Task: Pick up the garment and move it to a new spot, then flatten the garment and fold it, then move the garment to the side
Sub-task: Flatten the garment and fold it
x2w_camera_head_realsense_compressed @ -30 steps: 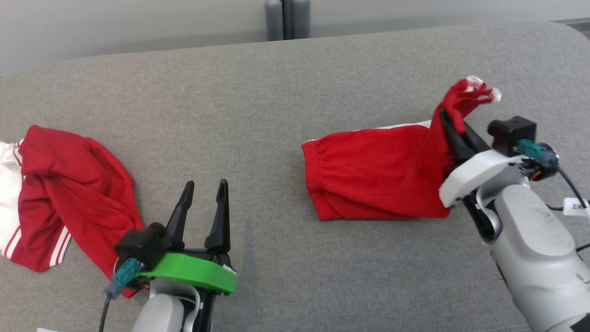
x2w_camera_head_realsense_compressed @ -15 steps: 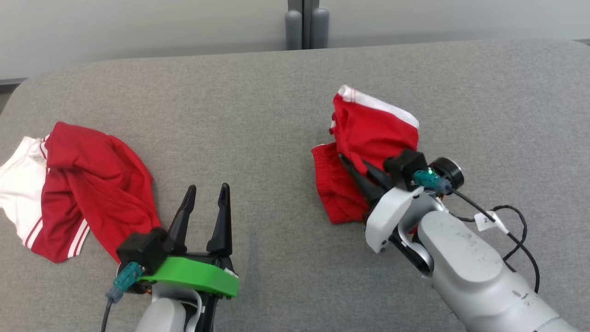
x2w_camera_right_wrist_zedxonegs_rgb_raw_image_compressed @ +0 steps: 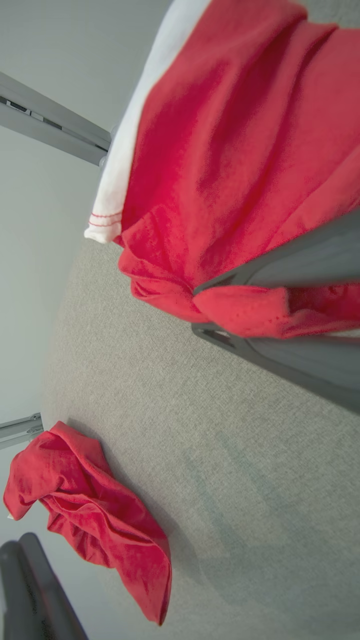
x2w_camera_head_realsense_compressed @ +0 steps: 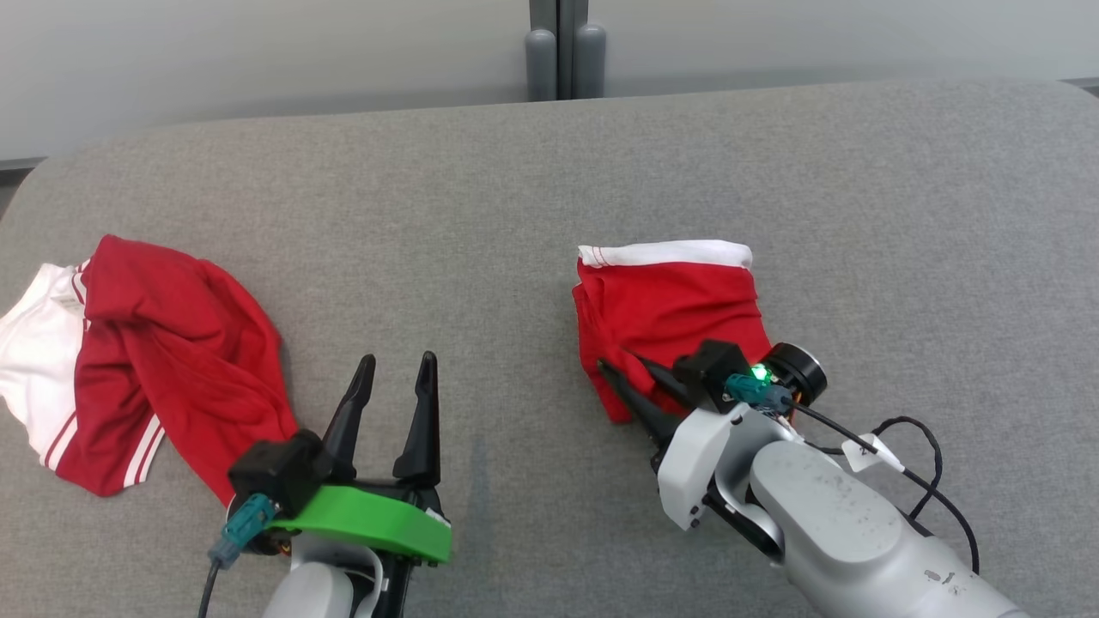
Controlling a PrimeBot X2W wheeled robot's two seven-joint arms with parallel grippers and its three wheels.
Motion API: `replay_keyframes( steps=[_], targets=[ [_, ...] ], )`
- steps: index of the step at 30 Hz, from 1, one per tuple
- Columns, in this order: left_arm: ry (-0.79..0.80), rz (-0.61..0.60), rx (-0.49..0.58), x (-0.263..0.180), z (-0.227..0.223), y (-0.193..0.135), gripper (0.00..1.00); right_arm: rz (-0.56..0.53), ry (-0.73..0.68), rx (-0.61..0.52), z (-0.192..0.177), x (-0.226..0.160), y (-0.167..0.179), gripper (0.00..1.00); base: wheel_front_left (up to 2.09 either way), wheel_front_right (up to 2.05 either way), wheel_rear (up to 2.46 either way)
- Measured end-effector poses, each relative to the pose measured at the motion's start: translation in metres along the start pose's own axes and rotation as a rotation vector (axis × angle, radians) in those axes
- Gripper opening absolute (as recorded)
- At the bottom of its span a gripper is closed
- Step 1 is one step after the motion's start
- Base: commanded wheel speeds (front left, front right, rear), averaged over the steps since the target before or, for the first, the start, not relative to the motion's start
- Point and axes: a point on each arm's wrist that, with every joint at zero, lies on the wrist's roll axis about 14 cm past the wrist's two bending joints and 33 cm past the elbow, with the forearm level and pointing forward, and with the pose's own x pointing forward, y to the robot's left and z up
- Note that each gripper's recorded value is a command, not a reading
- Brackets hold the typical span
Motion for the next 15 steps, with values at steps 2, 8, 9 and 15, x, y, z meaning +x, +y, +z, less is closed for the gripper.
replay_keyframes(
  steps=[2, 8, 9, 15],
  targets=[
    [0.001, -0.002, 0.001, 0.000, 0.000, -0.001, 1.00, 0.006, -0.006, -0.001, 0.001, 0.000, 0.003, 1.00, 0.00, 0.00, 0.00],
    [0.000, -0.005, 0.003, -0.002, 0.000, -0.002, 1.00, 0.005, -0.054, 0.004, 0.014, 0.001, 0.002, 1.00, 0.00, 0.00, 0.00],
    [0.001, -0.003, 0.003, -0.002, 0.000, -0.002, 1.00, -0.005, -0.070, 0.004, 0.020, 0.001, -0.002, 1.00, 0.00, 0.00, 0.00],
    [0.005, 0.002, 0.003, -0.004, -0.002, -0.002, 1.00, -0.097, -0.203, -0.016, 0.062, -0.006, -0.038, 1.00, 0.00, 0.00, 0.00]
  ],
)
